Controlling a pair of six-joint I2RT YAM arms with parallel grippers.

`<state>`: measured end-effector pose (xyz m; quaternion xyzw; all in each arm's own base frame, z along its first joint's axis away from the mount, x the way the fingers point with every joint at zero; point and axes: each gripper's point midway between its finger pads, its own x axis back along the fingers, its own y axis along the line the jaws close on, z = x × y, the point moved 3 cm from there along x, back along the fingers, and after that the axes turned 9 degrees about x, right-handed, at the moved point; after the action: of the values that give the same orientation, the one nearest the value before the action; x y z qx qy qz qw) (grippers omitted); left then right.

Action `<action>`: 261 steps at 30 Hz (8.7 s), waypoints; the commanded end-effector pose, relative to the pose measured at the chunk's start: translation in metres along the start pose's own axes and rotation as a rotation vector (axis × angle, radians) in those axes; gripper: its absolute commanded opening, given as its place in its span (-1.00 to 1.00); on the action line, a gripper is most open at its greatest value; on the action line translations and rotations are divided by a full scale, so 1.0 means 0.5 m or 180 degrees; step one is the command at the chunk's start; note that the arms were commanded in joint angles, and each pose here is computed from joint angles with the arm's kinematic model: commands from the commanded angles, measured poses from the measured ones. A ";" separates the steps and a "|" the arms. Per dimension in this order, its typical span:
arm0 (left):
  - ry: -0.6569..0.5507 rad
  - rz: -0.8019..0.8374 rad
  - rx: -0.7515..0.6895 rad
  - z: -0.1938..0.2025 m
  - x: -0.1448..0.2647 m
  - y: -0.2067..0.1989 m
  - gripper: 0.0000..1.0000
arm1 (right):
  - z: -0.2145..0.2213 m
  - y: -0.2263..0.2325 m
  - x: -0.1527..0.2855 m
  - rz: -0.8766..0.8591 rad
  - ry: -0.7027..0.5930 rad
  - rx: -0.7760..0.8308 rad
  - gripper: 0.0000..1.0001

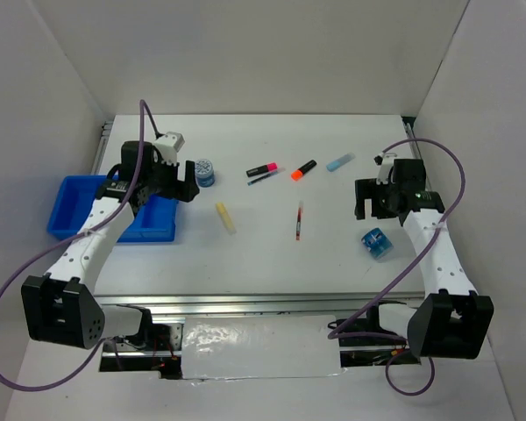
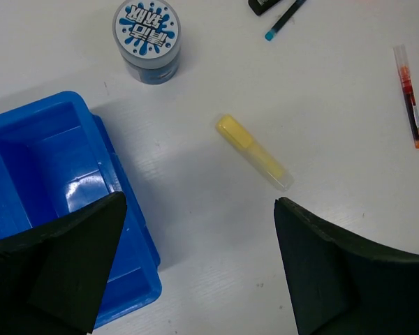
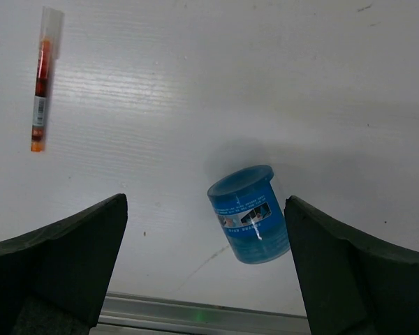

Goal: Sort the stationery into containers
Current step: Pick up the stationery from the corner of the board, then place the stationery in the storage box.

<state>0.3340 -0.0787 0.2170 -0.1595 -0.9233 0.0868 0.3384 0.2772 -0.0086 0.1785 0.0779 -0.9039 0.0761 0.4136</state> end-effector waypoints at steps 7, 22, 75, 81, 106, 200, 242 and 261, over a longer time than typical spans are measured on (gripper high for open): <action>-0.0306 0.0179 -0.0431 -0.036 0.027 -0.023 0.99 | 0.052 -0.006 0.001 0.0036 0.0254 0.0120 0.99; -0.0326 0.0482 -0.0798 -0.017 0.048 -0.076 0.99 | 0.139 -0.039 -0.053 0.0198 0.0949 0.0444 0.99; -0.2773 0.3038 -0.6775 0.277 0.031 -0.604 0.87 | 0.096 0.283 -0.035 -0.2265 0.1988 -0.1769 -1.00; -0.2672 0.2628 -0.7120 0.285 -0.032 -0.642 0.91 | 0.112 0.308 -0.050 -0.2381 0.2272 -0.1698 -1.00; -0.2105 0.3136 -0.6505 0.298 -0.091 -0.661 0.99 | 0.116 0.367 -0.026 -0.2466 0.2338 -0.1118 -1.00; -0.0881 0.1310 -0.0907 -0.141 0.046 -0.390 -1.00 | -0.103 0.080 0.033 -0.1184 0.0110 -0.1227 0.93; -0.1681 -0.0994 -0.0664 -0.092 0.140 0.508 -1.00 | -0.101 0.121 -0.019 -0.1541 0.0299 -0.1013 0.87; -0.1743 -0.0616 -0.0482 -0.090 0.042 0.522 -1.00 | -0.104 0.104 -0.030 -0.1350 0.0304 -0.1046 0.89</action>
<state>0.3915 0.1710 0.1585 -0.0433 -0.9880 0.0654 0.1328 0.3067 0.0551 0.1847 0.1935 -0.8335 -0.1672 0.4898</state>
